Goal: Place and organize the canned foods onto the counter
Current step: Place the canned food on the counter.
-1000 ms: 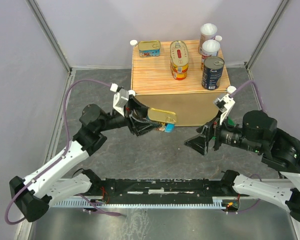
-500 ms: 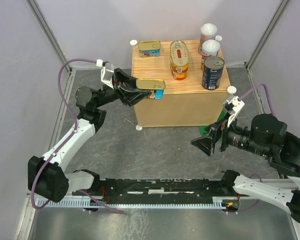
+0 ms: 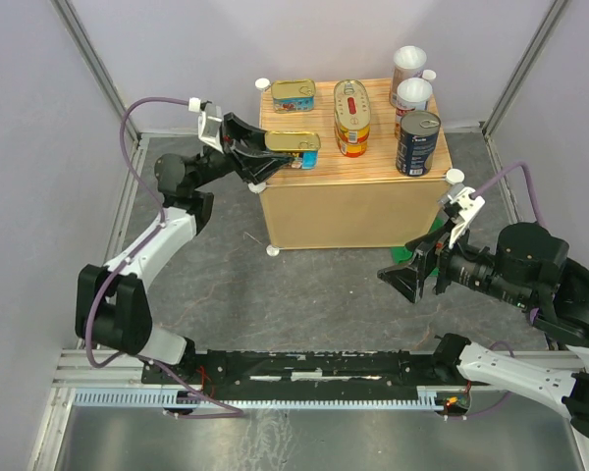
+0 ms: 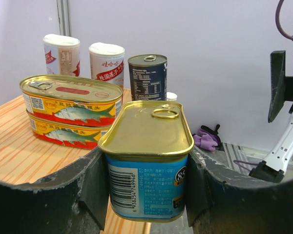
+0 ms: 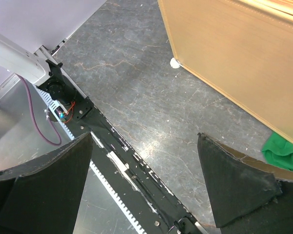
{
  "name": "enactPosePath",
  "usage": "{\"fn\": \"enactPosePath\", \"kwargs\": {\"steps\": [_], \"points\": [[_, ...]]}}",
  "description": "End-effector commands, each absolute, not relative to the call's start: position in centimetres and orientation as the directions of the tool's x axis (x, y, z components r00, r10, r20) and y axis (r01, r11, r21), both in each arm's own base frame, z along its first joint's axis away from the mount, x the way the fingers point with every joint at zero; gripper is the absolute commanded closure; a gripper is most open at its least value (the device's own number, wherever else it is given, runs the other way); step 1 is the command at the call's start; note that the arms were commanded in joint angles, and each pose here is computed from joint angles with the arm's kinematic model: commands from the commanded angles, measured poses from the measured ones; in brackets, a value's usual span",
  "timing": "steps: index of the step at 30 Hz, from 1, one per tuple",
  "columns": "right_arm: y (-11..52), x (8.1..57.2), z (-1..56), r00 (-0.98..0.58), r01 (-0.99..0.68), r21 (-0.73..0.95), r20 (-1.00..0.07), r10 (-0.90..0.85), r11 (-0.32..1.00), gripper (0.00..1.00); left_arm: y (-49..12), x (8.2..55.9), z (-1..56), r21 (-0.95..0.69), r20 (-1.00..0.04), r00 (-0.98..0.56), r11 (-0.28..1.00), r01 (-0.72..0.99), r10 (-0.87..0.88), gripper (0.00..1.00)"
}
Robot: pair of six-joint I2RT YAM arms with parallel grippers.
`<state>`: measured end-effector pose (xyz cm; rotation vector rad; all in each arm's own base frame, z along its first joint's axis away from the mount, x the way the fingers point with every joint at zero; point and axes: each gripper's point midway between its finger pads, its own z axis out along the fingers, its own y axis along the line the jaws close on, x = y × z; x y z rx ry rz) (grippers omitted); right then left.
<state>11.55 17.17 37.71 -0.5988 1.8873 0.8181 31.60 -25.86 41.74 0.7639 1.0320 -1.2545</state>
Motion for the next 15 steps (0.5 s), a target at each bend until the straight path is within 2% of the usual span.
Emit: {"fn": "enactPosePath", "kwargs": {"steps": [1,15], "points": [[16.9,12.3,39.3,-0.357,-0.708,0.235,-0.933,-0.050,0.666,0.05,-25.6,31.1,45.8,0.067,-0.885,0.141,0.177,0.982,-0.445,0.97],[16.8,13.2,38.0,-0.345,-0.693,0.194,-0.935,-0.084,0.694,0.05,-26.6,35.6,42.6,0.079,-0.897,0.155,0.195,0.978,-0.413,0.97]]}}
